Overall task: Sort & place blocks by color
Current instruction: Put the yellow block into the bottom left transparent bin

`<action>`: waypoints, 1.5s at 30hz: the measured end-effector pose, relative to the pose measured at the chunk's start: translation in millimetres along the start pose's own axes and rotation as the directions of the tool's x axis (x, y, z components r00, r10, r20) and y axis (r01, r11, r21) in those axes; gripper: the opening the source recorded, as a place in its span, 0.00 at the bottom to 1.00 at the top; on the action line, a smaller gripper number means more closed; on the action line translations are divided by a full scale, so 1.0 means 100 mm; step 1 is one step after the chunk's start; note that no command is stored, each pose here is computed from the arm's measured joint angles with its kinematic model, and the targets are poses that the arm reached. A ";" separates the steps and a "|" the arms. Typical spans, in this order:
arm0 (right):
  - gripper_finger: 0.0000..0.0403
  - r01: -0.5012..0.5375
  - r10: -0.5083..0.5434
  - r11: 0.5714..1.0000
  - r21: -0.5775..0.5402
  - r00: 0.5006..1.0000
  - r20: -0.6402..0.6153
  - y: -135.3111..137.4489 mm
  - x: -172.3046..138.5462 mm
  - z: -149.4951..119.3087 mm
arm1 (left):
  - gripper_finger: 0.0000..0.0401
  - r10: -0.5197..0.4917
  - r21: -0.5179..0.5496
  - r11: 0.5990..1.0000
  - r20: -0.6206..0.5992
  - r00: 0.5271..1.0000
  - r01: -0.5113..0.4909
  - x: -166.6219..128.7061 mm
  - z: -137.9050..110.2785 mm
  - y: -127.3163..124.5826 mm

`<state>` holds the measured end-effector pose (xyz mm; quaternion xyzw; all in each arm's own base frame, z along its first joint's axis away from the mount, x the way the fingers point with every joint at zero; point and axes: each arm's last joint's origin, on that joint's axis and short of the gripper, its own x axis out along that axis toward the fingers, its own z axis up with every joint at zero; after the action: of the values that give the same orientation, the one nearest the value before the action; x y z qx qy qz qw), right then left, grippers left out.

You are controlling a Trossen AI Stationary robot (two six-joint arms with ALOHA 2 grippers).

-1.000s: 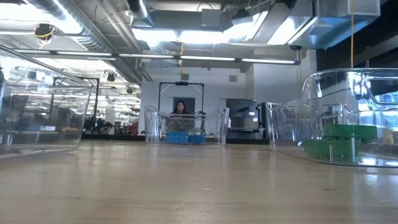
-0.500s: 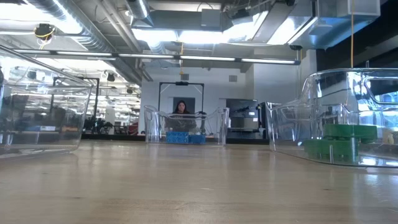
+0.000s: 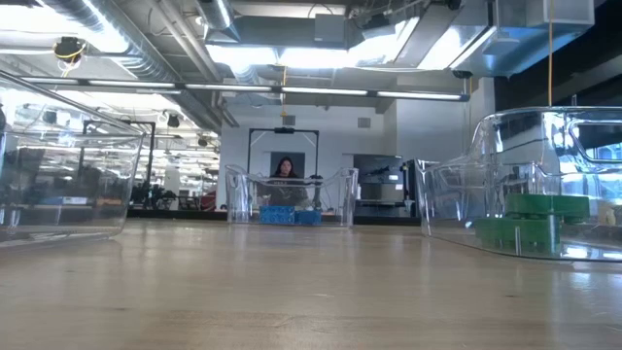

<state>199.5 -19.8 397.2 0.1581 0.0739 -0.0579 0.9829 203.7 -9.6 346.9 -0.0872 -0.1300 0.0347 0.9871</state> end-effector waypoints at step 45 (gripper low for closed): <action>0.00 -0.210 0.209 0.977 -0.021 0.948 0.242 -0.14 -0.44 -0.58 | 0.31 0.062 -0.001 0.998 0.009 0.998 -0.062 0.00 0.00 0.02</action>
<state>146.9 -10.8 345.2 0.1591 -0.0642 0.0277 0.9848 203.5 -7.8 346.8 -0.0912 -0.1316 0.0654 0.9849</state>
